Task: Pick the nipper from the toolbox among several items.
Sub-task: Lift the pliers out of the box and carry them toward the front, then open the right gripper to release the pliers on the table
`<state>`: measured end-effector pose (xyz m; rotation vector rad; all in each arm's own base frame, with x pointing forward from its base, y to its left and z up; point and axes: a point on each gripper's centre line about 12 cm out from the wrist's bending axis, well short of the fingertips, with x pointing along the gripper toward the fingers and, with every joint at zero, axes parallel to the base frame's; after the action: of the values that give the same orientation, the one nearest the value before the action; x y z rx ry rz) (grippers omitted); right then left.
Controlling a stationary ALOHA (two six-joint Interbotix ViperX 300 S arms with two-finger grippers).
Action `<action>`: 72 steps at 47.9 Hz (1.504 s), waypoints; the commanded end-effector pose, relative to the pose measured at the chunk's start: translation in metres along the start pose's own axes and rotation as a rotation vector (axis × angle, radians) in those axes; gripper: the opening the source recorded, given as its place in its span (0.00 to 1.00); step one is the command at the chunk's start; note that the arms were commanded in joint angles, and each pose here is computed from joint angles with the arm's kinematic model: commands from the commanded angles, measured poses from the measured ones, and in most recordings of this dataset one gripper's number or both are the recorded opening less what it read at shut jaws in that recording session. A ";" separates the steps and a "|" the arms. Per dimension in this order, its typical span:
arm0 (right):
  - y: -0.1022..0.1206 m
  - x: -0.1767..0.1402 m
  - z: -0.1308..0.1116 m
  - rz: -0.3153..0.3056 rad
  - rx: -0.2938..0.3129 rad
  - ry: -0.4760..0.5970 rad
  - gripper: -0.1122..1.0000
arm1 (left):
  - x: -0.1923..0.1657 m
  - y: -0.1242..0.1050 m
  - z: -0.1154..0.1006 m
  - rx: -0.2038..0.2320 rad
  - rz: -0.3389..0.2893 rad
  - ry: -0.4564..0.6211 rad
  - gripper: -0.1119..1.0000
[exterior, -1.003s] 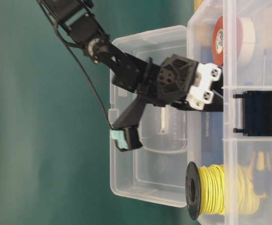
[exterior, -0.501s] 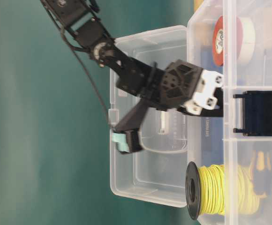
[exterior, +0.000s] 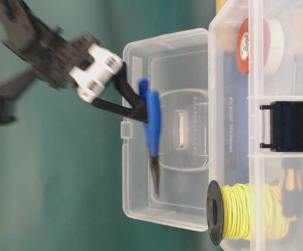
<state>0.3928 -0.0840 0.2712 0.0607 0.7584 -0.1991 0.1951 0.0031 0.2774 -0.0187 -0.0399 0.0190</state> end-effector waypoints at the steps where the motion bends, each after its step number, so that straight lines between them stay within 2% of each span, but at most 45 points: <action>1: 0.036 -0.025 0.007 0.071 -0.048 -0.072 0.21 | 0.001 0.002 0.005 -0.003 0.008 -0.014 0.10; 12: 0.106 -0.022 -0.019 0.208 -0.091 -0.042 0.21 | 0.001 0.004 0.004 -0.002 0.022 -0.014 0.10; 17: 0.129 -0.006 -0.037 0.248 -0.080 -0.013 0.21 | 0.000 0.006 0.003 -0.002 0.030 -0.011 0.10; 20: 0.138 0.009 -0.049 0.258 -0.054 0.011 0.21 | 0.000 0.006 0.003 0.000 0.033 -0.011 0.10; 26: 0.144 0.038 -0.070 0.251 -0.011 0.068 0.21 | 0.000 0.007 0.003 0.000 0.037 -0.011 0.10; 37: 0.155 0.082 -0.104 0.240 0.024 0.163 0.21 | 0.000 0.007 0.004 -0.003 0.038 -0.015 0.10; 44: 0.159 0.092 -0.115 0.234 0.039 0.202 0.21 | 0.000 0.007 0.003 -0.001 0.037 -0.013 0.10; 57: 0.157 0.091 -0.117 0.219 0.041 0.240 0.22 | 0.000 0.007 0.003 -0.001 0.039 -0.013 0.10; 58: 0.157 0.090 -0.116 0.219 0.039 0.243 0.24 | 0.000 0.007 0.003 -0.001 0.037 -0.010 0.10; 60: 0.156 0.086 -0.113 0.217 0.037 0.245 0.34 | 0.000 0.007 0.003 -0.001 0.037 -0.011 0.10; 68: 0.147 0.051 -0.086 0.217 0.016 0.197 0.79 | 0.000 0.007 0.003 -0.001 0.039 -0.012 0.10; 70: 0.145 0.038 -0.078 0.221 0.010 0.168 0.84 | 0.000 0.007 0.003 -0.003 0.038 -0.010 0.10; 72: 0.142 0.025 -0.070 0.224 0.007 0.138 0.84 | 0.000 0.007 0.003 -0.001 0.037 -0.010 0.10</action>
<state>0.3949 0.0629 0.1571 0.1692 0.9820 0.0041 0.1939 0.0103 0.2764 -0.0209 -0.0404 0.0562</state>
